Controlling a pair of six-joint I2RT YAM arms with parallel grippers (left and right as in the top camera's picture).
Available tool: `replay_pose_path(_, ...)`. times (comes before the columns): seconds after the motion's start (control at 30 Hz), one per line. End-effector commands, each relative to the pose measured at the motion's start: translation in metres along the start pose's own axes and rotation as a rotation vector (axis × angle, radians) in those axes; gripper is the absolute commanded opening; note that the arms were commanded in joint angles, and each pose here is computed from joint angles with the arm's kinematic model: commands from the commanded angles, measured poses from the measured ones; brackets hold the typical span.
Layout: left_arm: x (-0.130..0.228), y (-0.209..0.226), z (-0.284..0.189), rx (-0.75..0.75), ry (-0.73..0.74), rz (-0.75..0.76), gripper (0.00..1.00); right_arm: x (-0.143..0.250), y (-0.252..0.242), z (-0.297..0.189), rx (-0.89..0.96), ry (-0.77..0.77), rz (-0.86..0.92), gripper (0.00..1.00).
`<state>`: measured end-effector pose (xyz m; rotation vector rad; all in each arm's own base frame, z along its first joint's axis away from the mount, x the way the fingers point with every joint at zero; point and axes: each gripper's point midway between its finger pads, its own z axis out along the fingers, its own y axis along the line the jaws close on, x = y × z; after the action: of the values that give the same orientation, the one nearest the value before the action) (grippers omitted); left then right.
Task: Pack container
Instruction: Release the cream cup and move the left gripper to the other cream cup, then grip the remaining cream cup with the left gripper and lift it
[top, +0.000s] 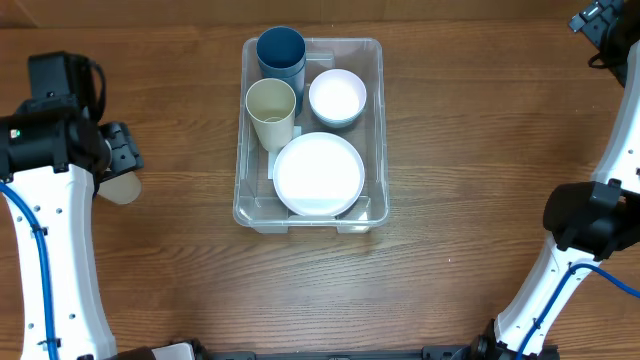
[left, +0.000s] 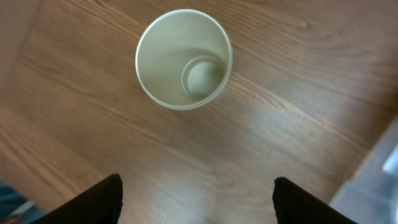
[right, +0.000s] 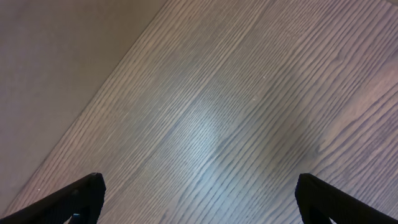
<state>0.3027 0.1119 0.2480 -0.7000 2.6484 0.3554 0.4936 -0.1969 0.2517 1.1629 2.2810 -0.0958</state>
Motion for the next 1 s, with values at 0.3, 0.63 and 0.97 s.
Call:
replay_pose_path(0.3,-0.017,-0.021,0.073,0.164,0.009,0.07,0.86,-0.015,0.003,-0.032,-0.039,-0.073,0.016,1.0)
replay_pose_path(0.63,0.002,-0.037,0.143,0.154,0.19,0.093,0.04,-0.015,0.003,-0.032,-0.039,-0.073,0.016,1.0)
replay_pose_path(0.97,0.006,-0.06,0.075,0.311,0.151,0.089,0.04,-0.015,0.003,-0.032,-0.039,-0.073,0.016,1.0)
